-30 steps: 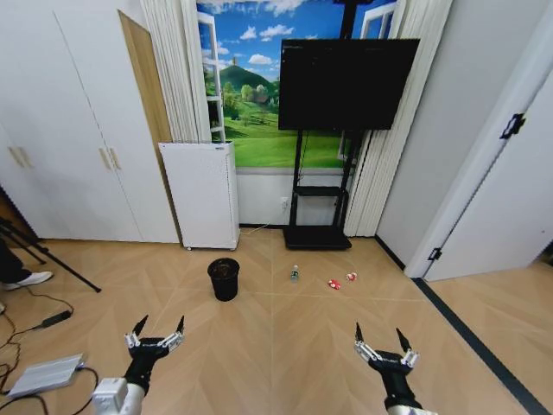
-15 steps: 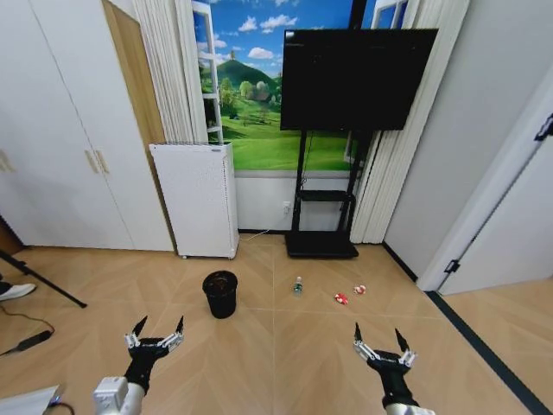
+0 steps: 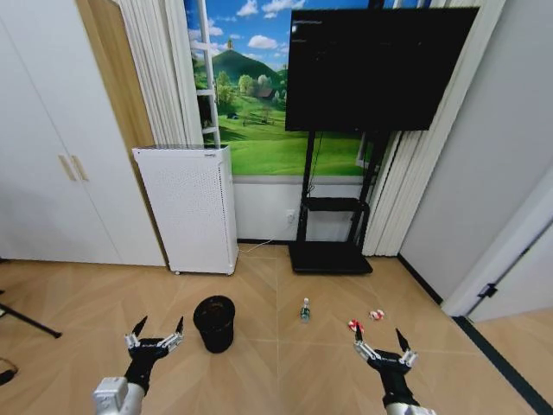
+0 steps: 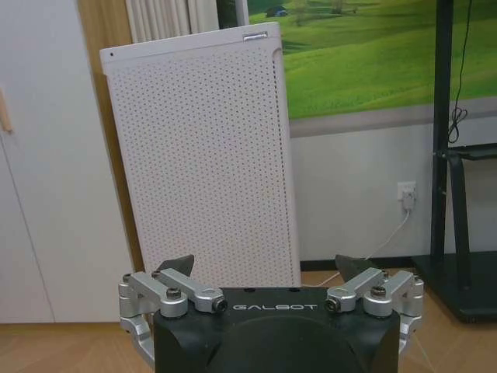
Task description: Pick up the trash bin and place the garbage on the floor into it.
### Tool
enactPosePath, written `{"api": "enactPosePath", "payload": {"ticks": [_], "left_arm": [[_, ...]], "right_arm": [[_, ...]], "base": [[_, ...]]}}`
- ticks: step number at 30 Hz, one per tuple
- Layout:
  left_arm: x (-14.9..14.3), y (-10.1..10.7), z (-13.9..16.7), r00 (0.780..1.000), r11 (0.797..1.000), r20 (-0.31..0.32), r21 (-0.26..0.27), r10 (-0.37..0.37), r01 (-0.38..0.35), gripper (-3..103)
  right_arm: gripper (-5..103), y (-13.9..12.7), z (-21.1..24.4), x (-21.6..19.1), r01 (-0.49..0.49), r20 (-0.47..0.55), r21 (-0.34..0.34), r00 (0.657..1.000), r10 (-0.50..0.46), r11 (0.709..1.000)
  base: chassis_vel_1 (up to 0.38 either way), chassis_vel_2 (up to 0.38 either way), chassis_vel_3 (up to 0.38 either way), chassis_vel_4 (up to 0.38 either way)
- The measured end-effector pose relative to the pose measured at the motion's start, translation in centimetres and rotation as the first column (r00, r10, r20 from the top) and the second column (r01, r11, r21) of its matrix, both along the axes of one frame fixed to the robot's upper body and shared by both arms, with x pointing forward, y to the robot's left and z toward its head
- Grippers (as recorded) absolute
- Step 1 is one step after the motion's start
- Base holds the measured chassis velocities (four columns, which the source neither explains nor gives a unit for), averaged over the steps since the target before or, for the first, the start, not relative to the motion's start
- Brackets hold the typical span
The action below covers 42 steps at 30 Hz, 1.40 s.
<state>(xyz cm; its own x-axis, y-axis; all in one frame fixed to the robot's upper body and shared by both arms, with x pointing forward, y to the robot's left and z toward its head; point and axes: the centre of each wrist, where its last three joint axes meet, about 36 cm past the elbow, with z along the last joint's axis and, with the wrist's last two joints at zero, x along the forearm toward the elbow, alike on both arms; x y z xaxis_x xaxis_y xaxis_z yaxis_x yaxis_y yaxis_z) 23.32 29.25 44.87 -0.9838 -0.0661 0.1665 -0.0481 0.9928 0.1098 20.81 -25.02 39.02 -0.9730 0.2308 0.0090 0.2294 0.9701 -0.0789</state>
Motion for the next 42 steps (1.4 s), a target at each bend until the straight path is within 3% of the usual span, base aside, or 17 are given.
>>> {"api": "enactPosePath", "payload": {"ticks": [15,21,42], "left_arm": [[0.0,-0.04,0.02,1.0,1.0,0.001,0.001,0.0,0.0,99],[0.03,-0.04,0.23,1.0,0.999,0.026,-0.034,0.013,-0.013,100],[-0.08,0.06,0.76,0.999,0.998,0.038,-0.052,0.022,-0.02,100]], "right_arm": [[100,-0.35,0.08,0.07,-0.009,0.02,-0.012,1.0,0.009,1.0],[100,-0.42,0.24,0.07,-0.014,0.022,-0.012,1.0,0.014,1.0],[100,0.17,-0.01,-0.39,0.002,0.038,0.002,0.999,-0.002,1.0]], "base": [[-0.297,0.284,0.268,-0.268],[0.028,-0.015,-0.031,0.033],[0.014,-0.01,-0.008,0.012]]}}
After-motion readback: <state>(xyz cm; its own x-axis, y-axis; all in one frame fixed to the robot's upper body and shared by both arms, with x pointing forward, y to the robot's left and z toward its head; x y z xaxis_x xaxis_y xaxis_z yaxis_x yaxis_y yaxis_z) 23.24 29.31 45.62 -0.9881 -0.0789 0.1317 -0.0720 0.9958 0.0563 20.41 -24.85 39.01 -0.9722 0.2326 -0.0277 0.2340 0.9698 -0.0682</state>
